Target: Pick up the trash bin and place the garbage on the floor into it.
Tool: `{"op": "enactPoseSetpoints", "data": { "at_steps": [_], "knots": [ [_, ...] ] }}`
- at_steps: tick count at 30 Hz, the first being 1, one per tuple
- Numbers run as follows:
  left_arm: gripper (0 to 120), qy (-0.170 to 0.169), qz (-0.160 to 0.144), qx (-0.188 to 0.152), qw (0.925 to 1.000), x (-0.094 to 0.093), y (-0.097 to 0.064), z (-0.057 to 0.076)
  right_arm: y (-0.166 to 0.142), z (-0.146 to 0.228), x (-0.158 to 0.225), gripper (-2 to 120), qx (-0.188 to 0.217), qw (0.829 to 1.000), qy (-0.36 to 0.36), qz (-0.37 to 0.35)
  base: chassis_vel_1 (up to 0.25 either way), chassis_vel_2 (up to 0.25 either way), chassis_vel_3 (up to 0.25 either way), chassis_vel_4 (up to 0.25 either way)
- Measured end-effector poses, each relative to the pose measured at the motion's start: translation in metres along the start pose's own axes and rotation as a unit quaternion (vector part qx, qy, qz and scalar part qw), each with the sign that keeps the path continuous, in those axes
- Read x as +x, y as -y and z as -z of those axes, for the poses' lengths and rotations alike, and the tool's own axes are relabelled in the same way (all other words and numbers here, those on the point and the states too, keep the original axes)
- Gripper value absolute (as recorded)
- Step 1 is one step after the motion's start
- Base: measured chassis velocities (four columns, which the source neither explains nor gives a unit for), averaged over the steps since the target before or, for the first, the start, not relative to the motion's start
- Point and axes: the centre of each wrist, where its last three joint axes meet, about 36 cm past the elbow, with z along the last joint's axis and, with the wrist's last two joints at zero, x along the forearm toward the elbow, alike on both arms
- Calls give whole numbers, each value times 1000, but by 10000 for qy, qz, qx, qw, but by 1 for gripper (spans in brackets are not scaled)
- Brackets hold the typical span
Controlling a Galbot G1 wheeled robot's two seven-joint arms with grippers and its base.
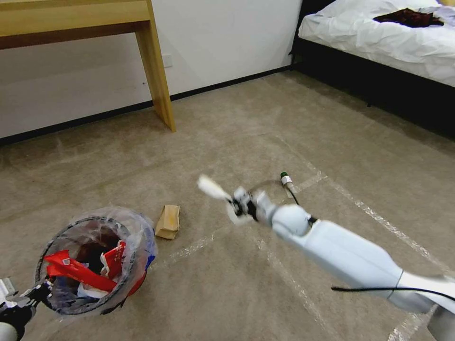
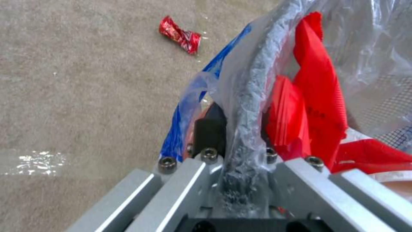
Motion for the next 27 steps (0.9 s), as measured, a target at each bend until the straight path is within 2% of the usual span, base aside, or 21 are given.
{"op": "enactPoseSetpoints", "data": {
  "at_steps": [1, 2, 3, 5, 6, 8, 9, 11, 12, 15, 16, 18, 21, 22, 27],
  "knots": [
    [2, -20, -6, -21, 10000, 2, 1, 0, -11, 23, 1, 0, -258, 9984, 453, 204, 0, 0, 0, 0],
    [2, -20, -6, -21, 10000, 2, 1, 0, -11, 23, 1, 0, -258, 9984, 453, 204, 0, 0, 0, 0],
    [2, -34, -7, -44, 10000, 3, 2, 0, -20, 38, 3, 0, -429, 9952, 780, 395, 0, 0, 0, 0],
    [2, -81, 6, -99, 9999, 5, 3, 1, -41, 67, 10, 0, -764, 9831, 1404, 896, 0, 0, 0, 0],
    [2, -81, 6, -99, 9999, 5, 3, 1, -41, 67, 10, 0, -764, 9831, 1404, 896, 0, 0, 0, 0],
    [2, -103, 5, -134, 9999, 7, 5, 2, -59, 89, 14, 0, -1021, 9678, 1861, 1355, 0, 0, 0, 0],
    [2, -103, 5, -134, 9999, 7, 5, 2, -59, 89, 14, 0, -1021, 9678, 1861, 1355, 0, 0, 0, 0],
    [2, -102, -4, -152, 9998, 8, 7, 3, -71, 106, 16, 0, -1218, 9556, 2114, 1654, 0, 0, 0, 0],
    [2, -102, -4, -152, 9998, 8, 7, 3, -71, 106, 16, 0, -1218, 9556, 2114, 1654, 0, 0, 0, 0],
    [2, -104, -9, -165, 9998, 10, 8, 3, -88, 121, 15, 0, -1560, 9378, 2323, 2053, 0, 0, 0, 0],
    [2, -104, -9, -165, 9998, 10, 8, 3, -88, 121, 15, 0, -1560, 9378, 2323, 2053, 0, 0, 0, 0],
    [2, -96, -14, -165, 9998, 11, 9, 4, -103, 122, 15, 0, -1899, 9238, 2358, 2343, 0, 0, 0, 0],
    [2, -95, -20, -161, 9998, 11, 10, 3, -109, 121, 14, 0, -2014, 9187, 2353, 2451, 0, 0, 0, 0],
    [2, -93, -29, -153, 9998, 11, 11, 3, -120, 118, 12, 0, -2154, 9108, 2343, 2629, 0, 0, 0, 0],
    [2, -91, -47, -137, 9999, 12, 13, 2, -140, 102, 4, 0, -2238, 8987, 2230, 3041, 0, 0, 0, 0]
  ]
}}
